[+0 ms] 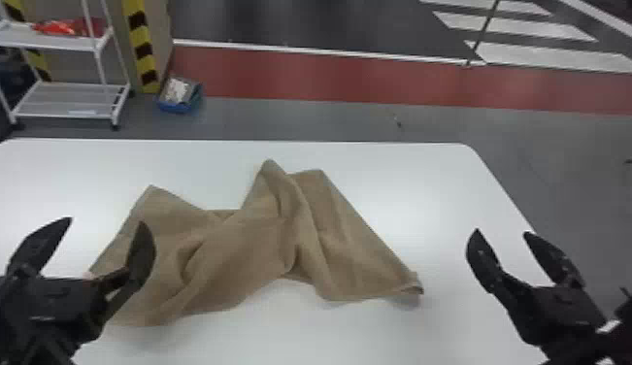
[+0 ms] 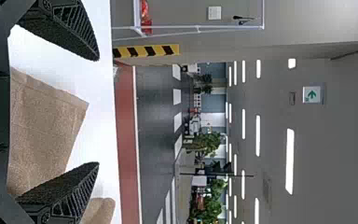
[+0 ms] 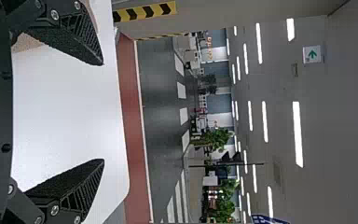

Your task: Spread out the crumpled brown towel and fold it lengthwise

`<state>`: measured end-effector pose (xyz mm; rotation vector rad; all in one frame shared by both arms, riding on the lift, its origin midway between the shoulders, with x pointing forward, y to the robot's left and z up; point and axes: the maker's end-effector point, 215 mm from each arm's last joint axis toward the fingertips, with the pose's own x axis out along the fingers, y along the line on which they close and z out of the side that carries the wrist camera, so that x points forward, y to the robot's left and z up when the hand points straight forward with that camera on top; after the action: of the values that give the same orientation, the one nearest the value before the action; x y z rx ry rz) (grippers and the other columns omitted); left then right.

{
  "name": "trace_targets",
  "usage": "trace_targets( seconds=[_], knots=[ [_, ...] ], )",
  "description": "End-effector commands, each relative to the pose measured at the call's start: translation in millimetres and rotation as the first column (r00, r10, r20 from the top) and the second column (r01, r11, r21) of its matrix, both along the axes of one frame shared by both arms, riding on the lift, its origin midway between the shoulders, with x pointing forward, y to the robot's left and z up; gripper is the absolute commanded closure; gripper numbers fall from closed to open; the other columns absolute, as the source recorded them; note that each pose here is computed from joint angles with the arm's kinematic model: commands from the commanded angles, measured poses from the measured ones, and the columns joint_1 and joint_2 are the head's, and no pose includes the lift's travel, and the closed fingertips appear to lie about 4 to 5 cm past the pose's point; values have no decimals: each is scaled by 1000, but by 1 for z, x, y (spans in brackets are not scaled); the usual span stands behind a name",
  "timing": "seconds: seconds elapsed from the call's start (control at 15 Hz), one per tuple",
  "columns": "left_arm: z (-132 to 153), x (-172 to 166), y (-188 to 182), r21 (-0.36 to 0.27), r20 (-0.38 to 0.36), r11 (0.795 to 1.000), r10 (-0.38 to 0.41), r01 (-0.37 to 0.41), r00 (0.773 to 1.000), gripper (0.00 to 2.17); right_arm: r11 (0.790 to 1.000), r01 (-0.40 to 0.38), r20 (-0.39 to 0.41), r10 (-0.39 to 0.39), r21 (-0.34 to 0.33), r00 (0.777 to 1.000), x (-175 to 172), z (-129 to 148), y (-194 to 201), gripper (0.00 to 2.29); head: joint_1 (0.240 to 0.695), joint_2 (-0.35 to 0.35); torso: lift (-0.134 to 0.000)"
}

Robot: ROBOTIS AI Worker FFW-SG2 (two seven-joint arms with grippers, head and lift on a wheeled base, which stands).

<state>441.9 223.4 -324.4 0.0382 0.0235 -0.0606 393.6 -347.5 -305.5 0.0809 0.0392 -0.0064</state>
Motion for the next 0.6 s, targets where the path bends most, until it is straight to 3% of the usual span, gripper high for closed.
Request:
trace_targets(
  seconds=[0.0,0.4,0.53],
  knots=[
    [-7,0,2,3,-11,1000,4,-4,1000,83,1000,-1,-6,2,4,1000,0,-5,1,174,695,-169,-128],
    [-25,2,16,17,-53,1000,26,-25,998,83,1000,-2,-73,1,-8,997,4,-32,0,174,695,-156,-128],
    [-54,1,32,49,-152,997,59,-52,987,83,1000,-3,-72,3,-10,997,4,-32,1,174,695,-149,-128]
  ],
)
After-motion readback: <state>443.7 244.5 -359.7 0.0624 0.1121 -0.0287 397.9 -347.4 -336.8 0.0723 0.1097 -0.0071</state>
